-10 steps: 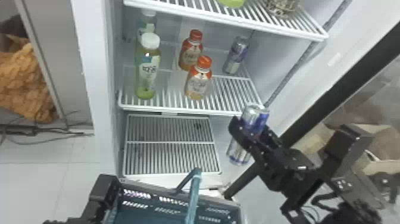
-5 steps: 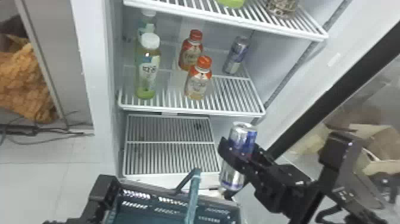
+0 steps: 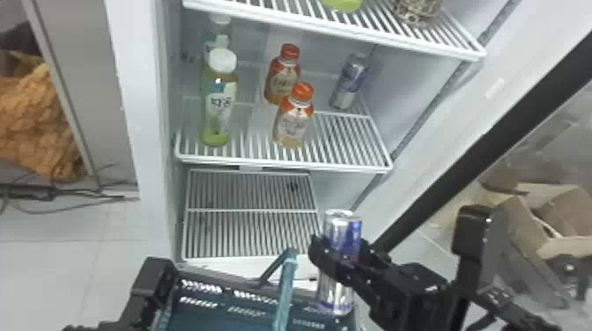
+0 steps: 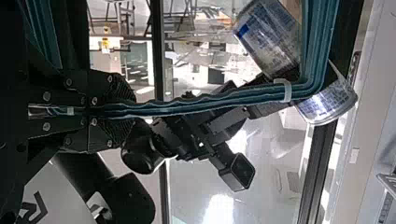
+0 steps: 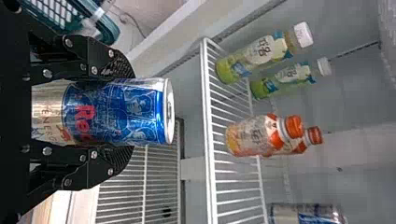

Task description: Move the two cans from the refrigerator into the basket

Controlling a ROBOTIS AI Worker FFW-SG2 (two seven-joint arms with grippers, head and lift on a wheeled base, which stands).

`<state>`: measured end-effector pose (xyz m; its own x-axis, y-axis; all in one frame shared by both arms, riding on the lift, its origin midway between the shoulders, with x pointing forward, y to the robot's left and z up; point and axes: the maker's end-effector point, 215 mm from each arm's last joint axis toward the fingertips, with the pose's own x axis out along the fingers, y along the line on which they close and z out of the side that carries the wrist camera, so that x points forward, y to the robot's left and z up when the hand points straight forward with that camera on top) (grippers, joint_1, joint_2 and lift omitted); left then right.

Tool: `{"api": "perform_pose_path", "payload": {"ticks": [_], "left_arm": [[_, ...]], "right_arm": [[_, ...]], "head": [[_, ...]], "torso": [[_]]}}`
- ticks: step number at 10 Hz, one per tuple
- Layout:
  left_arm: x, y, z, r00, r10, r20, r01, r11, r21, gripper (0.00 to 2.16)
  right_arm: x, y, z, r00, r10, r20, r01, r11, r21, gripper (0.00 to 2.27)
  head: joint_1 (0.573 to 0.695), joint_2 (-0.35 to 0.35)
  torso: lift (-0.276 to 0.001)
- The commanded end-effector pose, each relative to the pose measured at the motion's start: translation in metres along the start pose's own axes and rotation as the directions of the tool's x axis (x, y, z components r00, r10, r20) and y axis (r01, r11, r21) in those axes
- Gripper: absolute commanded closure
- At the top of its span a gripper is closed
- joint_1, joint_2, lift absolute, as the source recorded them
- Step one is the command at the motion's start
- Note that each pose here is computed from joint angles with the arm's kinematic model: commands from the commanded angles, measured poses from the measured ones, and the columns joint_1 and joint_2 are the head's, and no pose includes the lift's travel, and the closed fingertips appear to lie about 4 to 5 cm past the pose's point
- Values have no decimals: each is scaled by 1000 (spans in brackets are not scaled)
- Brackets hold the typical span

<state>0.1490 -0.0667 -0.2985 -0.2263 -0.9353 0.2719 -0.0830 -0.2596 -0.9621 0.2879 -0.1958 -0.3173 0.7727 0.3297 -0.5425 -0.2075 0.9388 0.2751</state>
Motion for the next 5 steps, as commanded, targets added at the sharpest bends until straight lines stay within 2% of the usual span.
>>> {"api": "perform_pose_path", "payload": {"ticks": [1,5], "left_arm": [[0,0,-4,1000,0,-12,0,1000,-5,1208],[1,0,-4,1000,-1,-13,0,1000,-6,1208]], "right_arm": [[0,5,-14,999,20,-46,-20,1000,10,788],[-9,26,-46,984,84,-154,-82,996,20,788]], "head": [[695,-350],[695,-350]], "torso": [[-266],[-266]]}}
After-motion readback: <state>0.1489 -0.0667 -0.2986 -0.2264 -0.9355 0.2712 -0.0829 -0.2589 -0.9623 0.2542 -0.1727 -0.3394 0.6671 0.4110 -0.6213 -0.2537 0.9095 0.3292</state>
